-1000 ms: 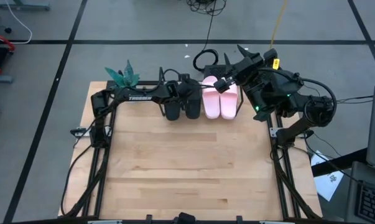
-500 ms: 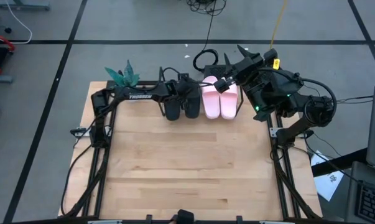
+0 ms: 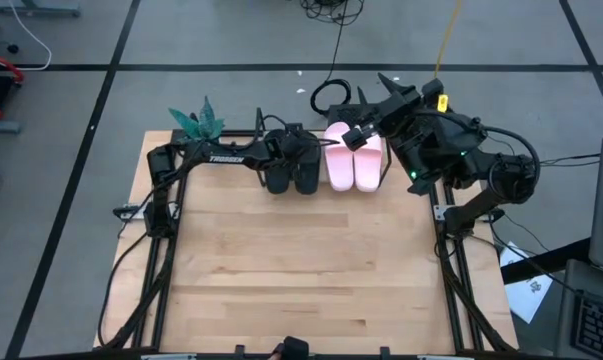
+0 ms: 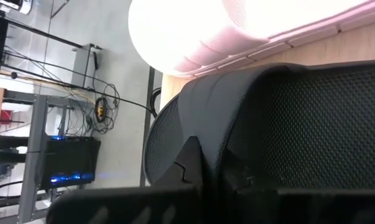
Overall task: Pick and place slides into the shelf
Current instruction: Put the black slipper on the shelf
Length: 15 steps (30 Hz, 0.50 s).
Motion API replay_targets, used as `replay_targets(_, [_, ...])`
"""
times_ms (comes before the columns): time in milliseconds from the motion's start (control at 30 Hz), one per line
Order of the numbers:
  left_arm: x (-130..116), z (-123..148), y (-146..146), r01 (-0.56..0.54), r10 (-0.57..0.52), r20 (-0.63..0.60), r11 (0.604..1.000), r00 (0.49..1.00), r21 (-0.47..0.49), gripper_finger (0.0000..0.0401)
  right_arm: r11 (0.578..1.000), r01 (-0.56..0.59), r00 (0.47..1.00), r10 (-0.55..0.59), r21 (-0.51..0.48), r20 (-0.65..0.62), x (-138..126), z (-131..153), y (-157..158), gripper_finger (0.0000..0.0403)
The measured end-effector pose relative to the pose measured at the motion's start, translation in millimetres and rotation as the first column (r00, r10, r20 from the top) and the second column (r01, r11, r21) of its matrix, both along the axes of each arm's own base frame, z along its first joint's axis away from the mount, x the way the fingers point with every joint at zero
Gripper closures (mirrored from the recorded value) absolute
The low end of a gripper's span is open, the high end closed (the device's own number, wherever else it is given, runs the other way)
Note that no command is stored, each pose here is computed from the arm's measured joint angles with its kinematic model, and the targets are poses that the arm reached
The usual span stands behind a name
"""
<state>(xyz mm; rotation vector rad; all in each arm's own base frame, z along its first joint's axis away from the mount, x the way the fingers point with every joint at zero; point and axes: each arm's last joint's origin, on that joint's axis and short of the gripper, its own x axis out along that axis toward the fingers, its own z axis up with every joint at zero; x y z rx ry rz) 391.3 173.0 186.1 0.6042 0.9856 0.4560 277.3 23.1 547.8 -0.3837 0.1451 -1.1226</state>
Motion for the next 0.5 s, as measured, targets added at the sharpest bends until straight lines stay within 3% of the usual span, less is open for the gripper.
replay_targets(500, [-1.7,-0.6,2.8,-0.011,0.011,0.008,1.000,1.000,-0.018,0.0385,1.000,-0.015,1.000,0.015,0.000,0.005,2.0,-2.1,0.5,0.0213])
